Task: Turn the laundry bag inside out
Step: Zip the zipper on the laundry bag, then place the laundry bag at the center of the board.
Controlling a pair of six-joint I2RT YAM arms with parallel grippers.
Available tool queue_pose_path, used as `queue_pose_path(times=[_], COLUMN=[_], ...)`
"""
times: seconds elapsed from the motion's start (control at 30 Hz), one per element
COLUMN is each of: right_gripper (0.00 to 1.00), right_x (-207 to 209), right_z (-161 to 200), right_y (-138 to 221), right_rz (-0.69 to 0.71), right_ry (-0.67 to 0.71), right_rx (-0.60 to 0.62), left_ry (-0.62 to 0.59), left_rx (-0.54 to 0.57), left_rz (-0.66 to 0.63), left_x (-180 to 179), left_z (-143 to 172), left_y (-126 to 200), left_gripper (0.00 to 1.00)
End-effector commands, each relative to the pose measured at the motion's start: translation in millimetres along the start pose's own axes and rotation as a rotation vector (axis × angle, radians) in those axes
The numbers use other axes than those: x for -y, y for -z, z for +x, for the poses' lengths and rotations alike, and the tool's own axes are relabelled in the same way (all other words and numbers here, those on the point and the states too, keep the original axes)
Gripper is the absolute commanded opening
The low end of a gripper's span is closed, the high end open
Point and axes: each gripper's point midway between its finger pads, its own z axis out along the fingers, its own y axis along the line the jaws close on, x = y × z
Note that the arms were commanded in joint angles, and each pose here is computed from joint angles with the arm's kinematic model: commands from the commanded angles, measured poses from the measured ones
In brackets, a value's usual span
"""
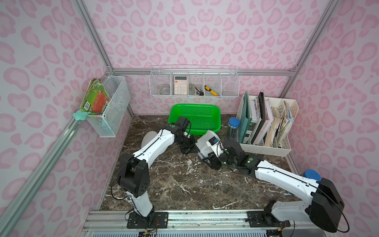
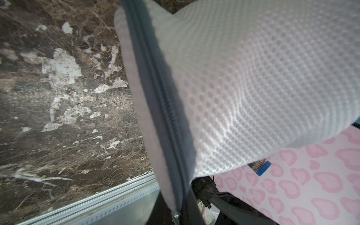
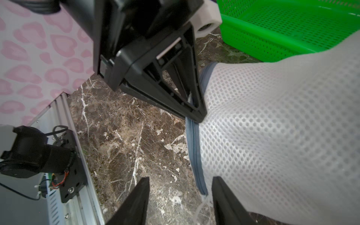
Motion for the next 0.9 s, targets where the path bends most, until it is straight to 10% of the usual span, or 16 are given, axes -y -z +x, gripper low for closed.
queue_pose_path(times=[0.0,0.63,0.87], right_gripper=[0.55,0.0,0.0], right_x=[18,28,10], right_z=[0,11,-13], right_y=[-8,-31,-29], right_rz=[0.154,0.33,0.133], right_ry=[0.092,0.139,-0.002], right_rx=[-0.016,-0.077,-0.016], left_ry=[-0.002,-0.005,-0.024], left_rx=[-0.006,0.004,0.131], left_rz=[0.018,0.037,0.059], left_x=[4,6,5], left_z=[0,2,-14], left_y=[0,6,57], left_gripper=[0.12,0.17,0.63])
